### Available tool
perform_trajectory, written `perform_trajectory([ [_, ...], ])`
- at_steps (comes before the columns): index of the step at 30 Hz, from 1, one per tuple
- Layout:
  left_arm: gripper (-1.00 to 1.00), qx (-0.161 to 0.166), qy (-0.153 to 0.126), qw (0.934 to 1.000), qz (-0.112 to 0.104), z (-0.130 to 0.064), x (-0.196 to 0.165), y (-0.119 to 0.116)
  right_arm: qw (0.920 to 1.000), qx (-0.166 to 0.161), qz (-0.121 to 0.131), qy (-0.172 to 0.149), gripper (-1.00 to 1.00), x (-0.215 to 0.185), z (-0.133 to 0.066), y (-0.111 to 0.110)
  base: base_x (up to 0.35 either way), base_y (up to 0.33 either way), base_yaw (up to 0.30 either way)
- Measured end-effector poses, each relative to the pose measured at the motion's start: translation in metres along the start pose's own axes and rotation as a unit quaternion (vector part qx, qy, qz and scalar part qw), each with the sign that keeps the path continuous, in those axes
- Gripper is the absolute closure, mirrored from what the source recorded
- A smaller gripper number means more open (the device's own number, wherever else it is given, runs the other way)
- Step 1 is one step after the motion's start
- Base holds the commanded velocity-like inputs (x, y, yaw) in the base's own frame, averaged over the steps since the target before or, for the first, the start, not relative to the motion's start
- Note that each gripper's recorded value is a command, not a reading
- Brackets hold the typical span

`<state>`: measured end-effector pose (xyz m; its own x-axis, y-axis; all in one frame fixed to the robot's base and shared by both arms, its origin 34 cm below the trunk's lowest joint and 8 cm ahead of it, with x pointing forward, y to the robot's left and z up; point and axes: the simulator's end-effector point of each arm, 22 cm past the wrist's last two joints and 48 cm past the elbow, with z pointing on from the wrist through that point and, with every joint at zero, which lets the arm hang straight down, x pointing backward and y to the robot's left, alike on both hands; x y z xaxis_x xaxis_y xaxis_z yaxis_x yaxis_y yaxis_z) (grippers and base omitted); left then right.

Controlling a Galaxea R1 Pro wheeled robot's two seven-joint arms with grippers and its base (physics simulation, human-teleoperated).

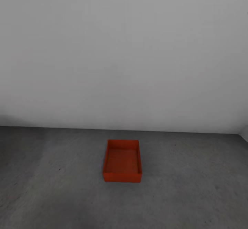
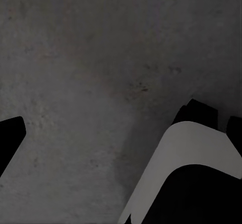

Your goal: Move the two storage containers from the living room to the garage. In the garage, place one container on the floor and stack the other container on top of it (either order is fine).

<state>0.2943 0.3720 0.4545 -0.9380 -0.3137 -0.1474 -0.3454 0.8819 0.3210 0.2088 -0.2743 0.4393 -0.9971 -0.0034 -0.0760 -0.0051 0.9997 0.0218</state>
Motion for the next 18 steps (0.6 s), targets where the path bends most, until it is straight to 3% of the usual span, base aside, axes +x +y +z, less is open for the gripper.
perform_trajectory([
  [18,-1.00,0.004,-0.013,0.9999,-0.005,-0.004,-0.011,-0.002,0.9999,-0.001,-0.001,-0.014,-1.00,-0.011,-0.001,0.000,0.000,0.000,0.000],
])
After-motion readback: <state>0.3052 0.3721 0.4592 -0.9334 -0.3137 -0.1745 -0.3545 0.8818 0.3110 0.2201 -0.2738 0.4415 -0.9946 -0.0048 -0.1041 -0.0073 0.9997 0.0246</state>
